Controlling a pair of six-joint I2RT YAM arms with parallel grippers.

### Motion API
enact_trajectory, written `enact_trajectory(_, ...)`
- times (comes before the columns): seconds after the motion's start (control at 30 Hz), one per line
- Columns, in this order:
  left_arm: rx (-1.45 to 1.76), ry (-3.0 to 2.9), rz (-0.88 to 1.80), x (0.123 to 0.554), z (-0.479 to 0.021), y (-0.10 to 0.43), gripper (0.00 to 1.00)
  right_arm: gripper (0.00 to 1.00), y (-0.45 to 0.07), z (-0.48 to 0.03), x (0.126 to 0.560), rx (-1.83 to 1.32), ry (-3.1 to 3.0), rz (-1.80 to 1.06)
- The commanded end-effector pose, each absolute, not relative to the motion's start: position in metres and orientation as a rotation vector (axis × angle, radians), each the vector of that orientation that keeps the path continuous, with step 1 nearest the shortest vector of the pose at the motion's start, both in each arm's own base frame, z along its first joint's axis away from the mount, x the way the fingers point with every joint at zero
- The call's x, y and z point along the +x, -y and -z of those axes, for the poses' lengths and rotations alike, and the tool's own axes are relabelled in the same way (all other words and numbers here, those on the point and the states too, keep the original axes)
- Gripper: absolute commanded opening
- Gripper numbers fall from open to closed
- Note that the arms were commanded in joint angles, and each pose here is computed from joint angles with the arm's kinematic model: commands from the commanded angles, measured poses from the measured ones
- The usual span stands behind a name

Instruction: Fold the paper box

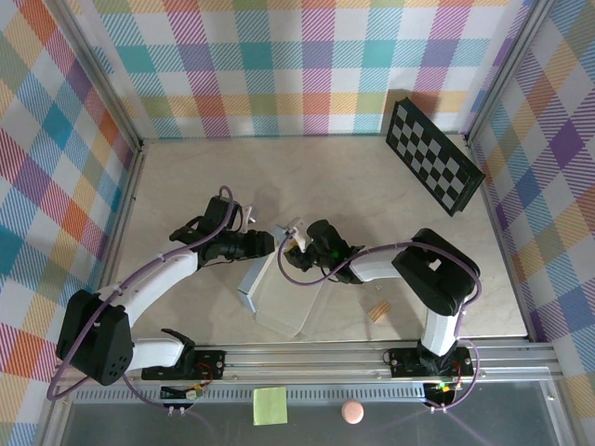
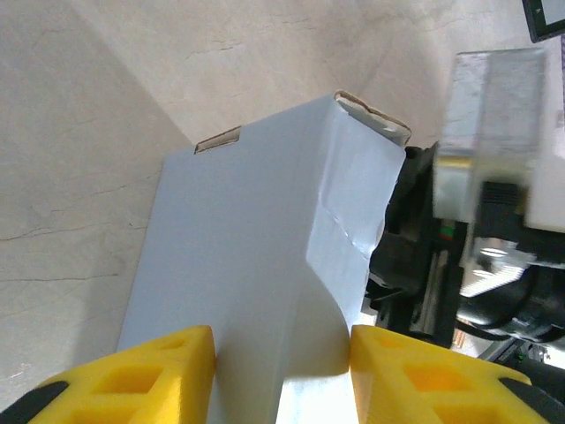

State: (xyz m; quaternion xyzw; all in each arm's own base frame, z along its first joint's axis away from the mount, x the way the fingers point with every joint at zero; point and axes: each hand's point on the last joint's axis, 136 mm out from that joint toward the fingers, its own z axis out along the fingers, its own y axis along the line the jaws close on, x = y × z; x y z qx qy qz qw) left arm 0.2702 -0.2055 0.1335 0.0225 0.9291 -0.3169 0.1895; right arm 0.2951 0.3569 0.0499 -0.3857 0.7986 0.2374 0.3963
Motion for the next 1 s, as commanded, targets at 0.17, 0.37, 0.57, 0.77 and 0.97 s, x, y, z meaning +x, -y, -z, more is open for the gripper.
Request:
enact_trajectory(0.17, 0.088, -2.678, 0.763, 0.275, -0.139, 0.199, 0.52, 0.34, -0.354, -0.07, 0.287, -1.003, -1.953, -0.662)
enact_trajectory(0.37, 0.1, -2.692, 0.638, 0.29, -0.148, 0.196, 0.57, 0.34, -0.331, -0.093, 0.286, -0.937, -1.934, -0.618)
enact_trajectory(0.57, 0.102, -2.711, 0.568, 0.307, -0.153, 0.207, 0.65, 0.34, -0.314, -0.112, 0.282, -0.913, -1.917, -0.578)
enact_trajectory(0.77, 0.185, -2.761, 0.429, 0.319, -0.146, 0.217, 0.7, 0.34, -0.303, -0.121, 0.277, -0.877, -1.905, -0.569)
enact_trajectory(0.97, 0.351, -2.846, 0.342, 0.321, -0.132, 0.234, 0.71, 0.34, -0.292, -0.127, 0.271, -0.857, -1.895, -0.546)
